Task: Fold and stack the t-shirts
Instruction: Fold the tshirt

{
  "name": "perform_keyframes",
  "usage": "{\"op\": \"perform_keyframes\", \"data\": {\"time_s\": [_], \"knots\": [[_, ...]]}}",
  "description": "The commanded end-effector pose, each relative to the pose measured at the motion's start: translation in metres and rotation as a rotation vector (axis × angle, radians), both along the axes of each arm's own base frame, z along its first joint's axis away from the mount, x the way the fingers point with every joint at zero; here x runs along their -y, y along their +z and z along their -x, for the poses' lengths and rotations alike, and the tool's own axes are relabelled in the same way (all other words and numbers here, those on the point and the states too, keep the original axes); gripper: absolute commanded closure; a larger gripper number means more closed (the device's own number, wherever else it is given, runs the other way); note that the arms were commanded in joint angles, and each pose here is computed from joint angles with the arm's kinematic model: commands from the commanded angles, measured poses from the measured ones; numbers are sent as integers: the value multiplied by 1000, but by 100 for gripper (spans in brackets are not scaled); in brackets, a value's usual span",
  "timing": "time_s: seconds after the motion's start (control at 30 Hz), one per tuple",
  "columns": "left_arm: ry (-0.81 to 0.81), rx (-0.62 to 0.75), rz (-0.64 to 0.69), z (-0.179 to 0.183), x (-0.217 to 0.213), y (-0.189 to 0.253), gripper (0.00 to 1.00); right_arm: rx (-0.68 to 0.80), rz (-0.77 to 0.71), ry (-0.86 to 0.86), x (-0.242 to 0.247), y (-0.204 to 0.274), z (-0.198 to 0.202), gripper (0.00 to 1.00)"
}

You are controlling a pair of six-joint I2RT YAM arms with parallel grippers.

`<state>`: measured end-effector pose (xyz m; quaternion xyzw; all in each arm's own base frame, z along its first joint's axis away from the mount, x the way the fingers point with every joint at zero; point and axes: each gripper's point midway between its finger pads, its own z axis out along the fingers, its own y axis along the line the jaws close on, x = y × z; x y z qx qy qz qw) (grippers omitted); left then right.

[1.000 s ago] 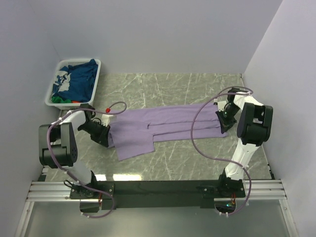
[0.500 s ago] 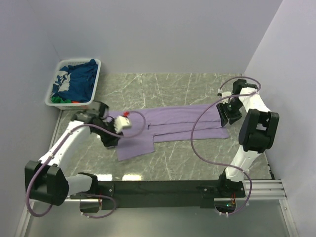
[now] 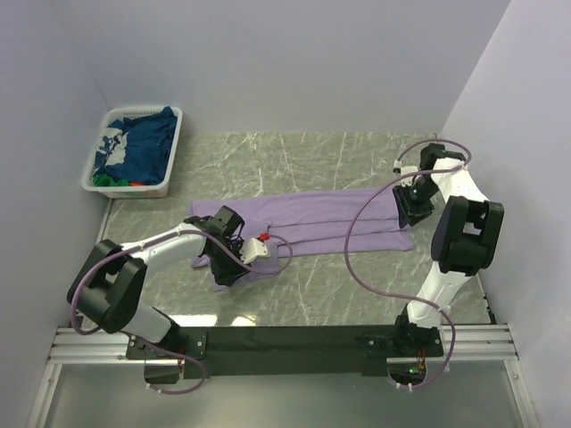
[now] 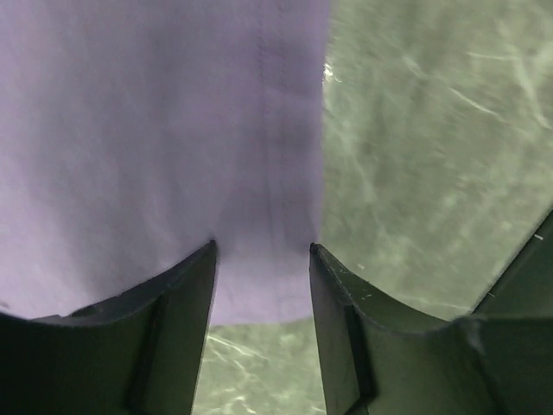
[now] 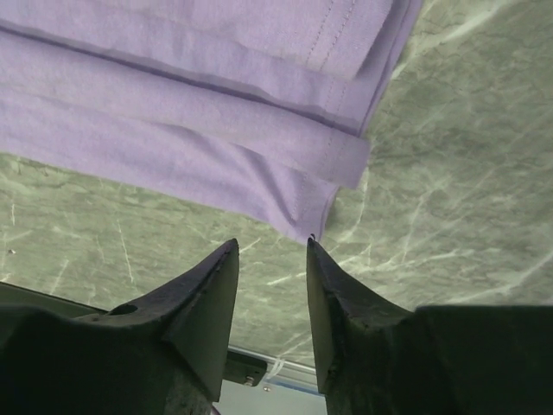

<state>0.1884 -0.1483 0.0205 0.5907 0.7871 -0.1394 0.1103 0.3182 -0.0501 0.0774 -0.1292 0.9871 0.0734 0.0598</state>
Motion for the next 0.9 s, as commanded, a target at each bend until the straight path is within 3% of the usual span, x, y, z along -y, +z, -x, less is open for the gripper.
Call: {"op": "perform_keyframes", "data": {"time_s": [0.0, 0.07, 0.17, 0.2, 0.3, 0.47, 0.5, 0.57, 0.77, 0.87], "knots": [[19, 48, -14, -11, 7, -13, 47, 17, -7, -30, 3, -1, -14, 56], [24, 40, -44, -10, 2, -22, 51, 9, -4, -38, 4, -4, -16, 57], [19, 24, -64, -6, -1, -29, 72, 12, -5, -41, 4, -4, -19, 58], [16, 16, -60, -5, -1, -29, 86, 9, -7, -41, 4, -3, -18, 58], [2, 0, -12, -5, 8, -11, 99, 22, 7, -31, 6, 2, -19, 58], [-19, -36, 76, -13, 16, 35, 99, 41, 25, -23, 9, 10, -19, 58], [-26, -22, 81, -19, 18, 44, 82, 40, 25, -22, 9, 11, -20, 58], [-55, -49, 76, -11, 15, 46, 67, 40, 32, -19, 10, 12, -19, 58], [-87, -62, 80, 12, 18, 32, 56, 28, 34, -18, 11, 10, -19, 58], [-78, -56, 63, 16, 18, 21, 43, 19, 27, -22, 10, 9, -18, 58]]}}
